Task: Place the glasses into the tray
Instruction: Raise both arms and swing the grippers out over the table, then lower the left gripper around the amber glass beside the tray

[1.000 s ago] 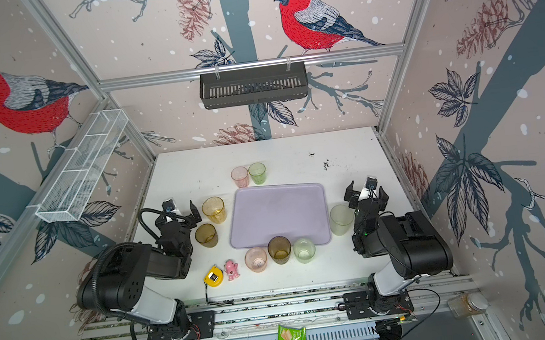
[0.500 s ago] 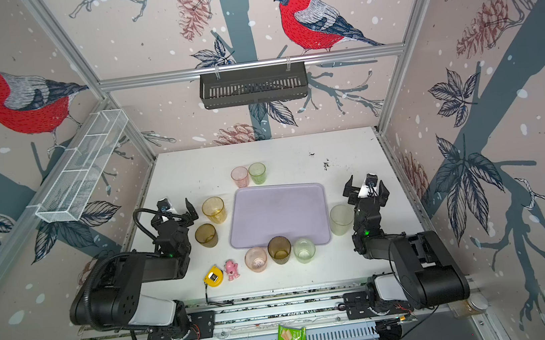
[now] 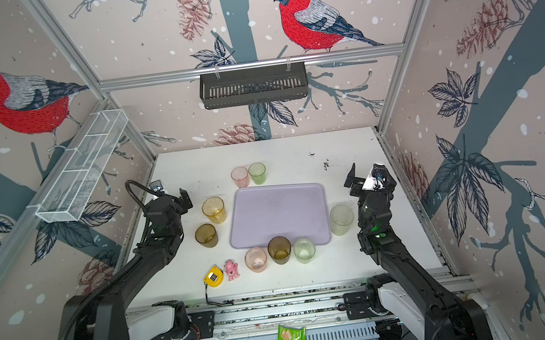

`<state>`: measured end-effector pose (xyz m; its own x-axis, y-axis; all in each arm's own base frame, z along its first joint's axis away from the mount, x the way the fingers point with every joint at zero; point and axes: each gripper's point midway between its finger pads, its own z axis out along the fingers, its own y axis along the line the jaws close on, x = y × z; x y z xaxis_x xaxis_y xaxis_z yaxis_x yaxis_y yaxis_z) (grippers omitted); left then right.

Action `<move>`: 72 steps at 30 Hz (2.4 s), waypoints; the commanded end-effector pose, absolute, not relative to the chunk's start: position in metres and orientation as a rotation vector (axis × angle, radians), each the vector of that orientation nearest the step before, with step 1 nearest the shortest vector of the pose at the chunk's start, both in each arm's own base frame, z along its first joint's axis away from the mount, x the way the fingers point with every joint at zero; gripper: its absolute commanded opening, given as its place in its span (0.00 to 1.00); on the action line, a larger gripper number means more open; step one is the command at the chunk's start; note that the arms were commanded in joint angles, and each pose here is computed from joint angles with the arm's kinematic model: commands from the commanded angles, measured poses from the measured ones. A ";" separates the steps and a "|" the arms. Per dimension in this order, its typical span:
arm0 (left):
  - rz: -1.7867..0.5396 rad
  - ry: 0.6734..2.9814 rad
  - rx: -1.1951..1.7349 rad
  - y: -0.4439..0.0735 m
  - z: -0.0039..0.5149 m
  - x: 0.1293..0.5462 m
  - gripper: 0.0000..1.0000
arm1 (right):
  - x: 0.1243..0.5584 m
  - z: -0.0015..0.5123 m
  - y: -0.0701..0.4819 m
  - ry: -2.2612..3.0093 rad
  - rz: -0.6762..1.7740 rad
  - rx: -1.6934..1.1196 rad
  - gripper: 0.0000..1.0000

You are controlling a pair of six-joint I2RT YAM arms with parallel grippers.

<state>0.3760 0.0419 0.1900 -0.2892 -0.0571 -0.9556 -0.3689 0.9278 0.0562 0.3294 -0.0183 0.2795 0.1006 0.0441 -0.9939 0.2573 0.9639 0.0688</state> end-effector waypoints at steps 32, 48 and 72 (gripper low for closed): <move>-0.279 2.474 -0.326 -0.088 0.255 0.304 0.98 | 0.336 0.355 0.076 1.960 0.095 -0.035 1.00; -0.306 2.550 -0.328 -0.127 0.261 0.324 0.98 | 0.366 0.335 0.132 2.145 0.115 -0.225 1.00; -0.297 2.661 -0.117 -0.169 0.244 0.379 0.92 | 0.348 0.290 0.176 2.278 0.246 -0.326 0.99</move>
<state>0.3770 -0.1624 0.2487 -0.8791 -0.1694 -0.4455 -0.0659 0.9689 -0.2384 0.3474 0.1736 0.2842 -0.6585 -0.1786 -0.7311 -0.3137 0.9481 0.0509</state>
